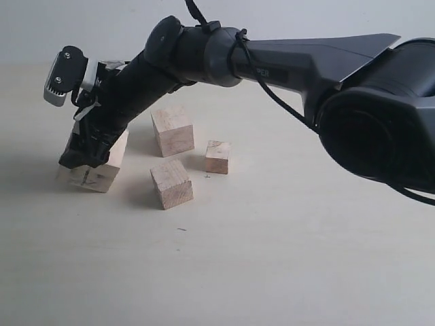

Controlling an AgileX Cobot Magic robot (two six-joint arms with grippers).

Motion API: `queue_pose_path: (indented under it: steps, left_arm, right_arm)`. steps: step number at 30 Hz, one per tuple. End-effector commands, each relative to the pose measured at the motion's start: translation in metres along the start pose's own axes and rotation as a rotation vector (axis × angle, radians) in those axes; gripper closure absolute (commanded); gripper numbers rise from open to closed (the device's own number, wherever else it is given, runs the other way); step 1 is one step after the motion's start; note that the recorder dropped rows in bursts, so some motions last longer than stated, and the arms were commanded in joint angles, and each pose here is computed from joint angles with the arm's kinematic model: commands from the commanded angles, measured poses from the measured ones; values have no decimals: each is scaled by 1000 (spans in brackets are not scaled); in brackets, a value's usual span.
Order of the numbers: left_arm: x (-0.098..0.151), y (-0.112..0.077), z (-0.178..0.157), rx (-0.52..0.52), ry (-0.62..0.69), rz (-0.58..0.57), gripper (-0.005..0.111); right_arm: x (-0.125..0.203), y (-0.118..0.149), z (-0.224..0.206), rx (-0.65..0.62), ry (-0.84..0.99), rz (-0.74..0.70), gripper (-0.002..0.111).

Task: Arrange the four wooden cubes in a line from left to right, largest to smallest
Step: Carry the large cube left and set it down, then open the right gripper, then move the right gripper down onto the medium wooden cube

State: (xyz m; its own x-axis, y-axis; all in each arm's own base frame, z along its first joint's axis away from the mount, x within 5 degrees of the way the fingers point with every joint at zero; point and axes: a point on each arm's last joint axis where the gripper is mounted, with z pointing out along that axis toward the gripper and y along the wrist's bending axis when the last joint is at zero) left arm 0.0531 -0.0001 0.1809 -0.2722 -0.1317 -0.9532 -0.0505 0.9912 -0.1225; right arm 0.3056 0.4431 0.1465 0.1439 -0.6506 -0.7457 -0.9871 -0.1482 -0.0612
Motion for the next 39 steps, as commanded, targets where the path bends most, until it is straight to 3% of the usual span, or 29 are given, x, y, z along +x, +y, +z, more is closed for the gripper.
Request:
queue_pose_path:
  steps: [1,6,9,14,21,24,34,39]
  left_arm:
    - [0,0,0,7,-8,3,107]
    - [0,0,0,7,-8,3,107]
    - [0,0,0,7,-8,3,107]
    - [0,0,0,7,-8,3,107]
    - [0,0,0,7,-8,3,107]
    - [0,0,0,7,-8,3,107]
    - [0,0,0,7,-8,3,107]
    - [0,0,0,7,-8,3,107]
  right_arm:
    - [12,-4,8,11,33,-18,108]
    - [13,-4,8,11,33,-18,108]
    - [13,-3,8,4,34,-19,102]
    - [12,-5,8,24,30,-17,76]
    - [3,-5,5,25,-42,49,26]
    - [-4,-5,-2,30,-59,45,16]
    - [-42,-4,-44,88,-93,40,14]
    - [-57,-11,-74,237,-31,97,15]
